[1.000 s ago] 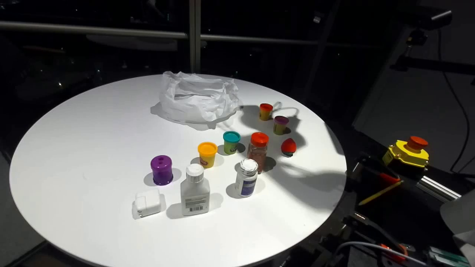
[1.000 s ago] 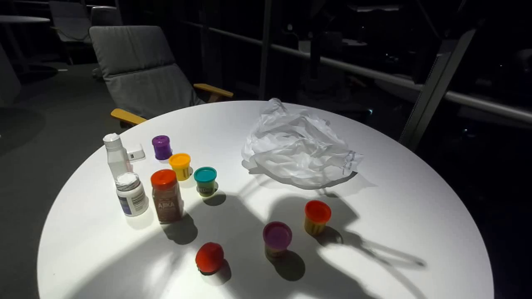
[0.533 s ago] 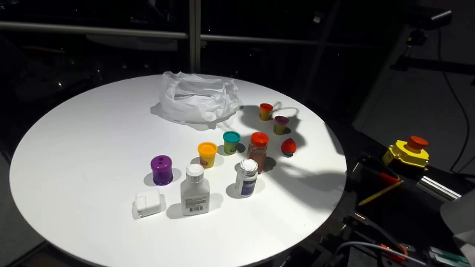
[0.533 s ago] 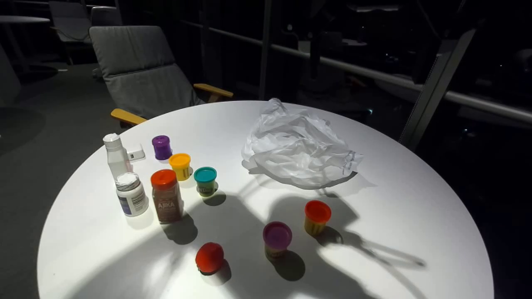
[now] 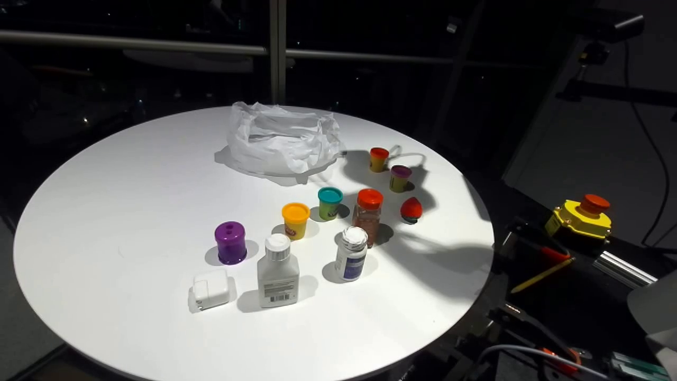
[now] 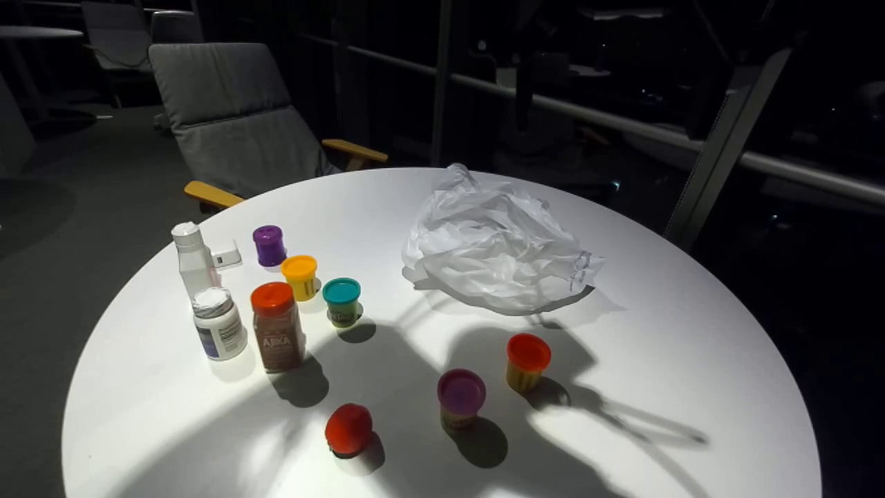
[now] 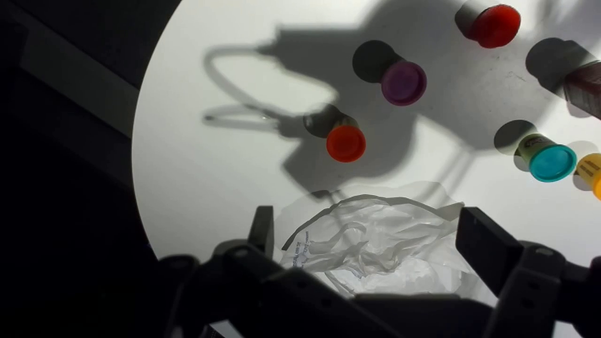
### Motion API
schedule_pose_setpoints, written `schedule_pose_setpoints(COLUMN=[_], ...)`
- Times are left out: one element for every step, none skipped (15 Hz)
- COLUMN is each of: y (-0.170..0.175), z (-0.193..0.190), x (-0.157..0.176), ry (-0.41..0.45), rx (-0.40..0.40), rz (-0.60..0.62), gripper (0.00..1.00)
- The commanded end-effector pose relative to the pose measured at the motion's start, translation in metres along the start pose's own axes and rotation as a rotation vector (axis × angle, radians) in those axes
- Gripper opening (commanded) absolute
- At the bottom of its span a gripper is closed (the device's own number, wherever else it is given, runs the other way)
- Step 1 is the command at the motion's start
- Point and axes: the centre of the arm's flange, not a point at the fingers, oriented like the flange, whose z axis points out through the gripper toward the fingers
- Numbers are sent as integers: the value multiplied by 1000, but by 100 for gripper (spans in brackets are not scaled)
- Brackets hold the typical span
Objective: Pick up all the objects surrounding the white plate and arrange them on the plate
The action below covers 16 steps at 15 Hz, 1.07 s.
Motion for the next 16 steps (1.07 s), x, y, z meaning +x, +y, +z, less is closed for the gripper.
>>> schedule_pose_setpoints(y=[0,0,-2,-4,-7,-10,-14,-18,-22,-25,-29,-31,-34,-36,-37,-38], z=[0,0,5,14,23,34,48,63,79,96,113,132,151,171,188,205], x=[0,0,6,16,23,29,37,44,51,58,64,69,73,75,78,79], ry=[0,0,-8,-16,-28,-42,-51,-64,-91,-103,-116,-132,-143,-161,-171,-183], rx=[0,0,0,3,18,28,36,28,8,-1,-1,-14,-18,-29,-40,-51], rz=[0,0,2,8,17,31,54,93,118,149,173,201,220,240,260,277], gripper=[100,100,100,100,100,100,100,100,100,100,100,100,100,100,100,100])
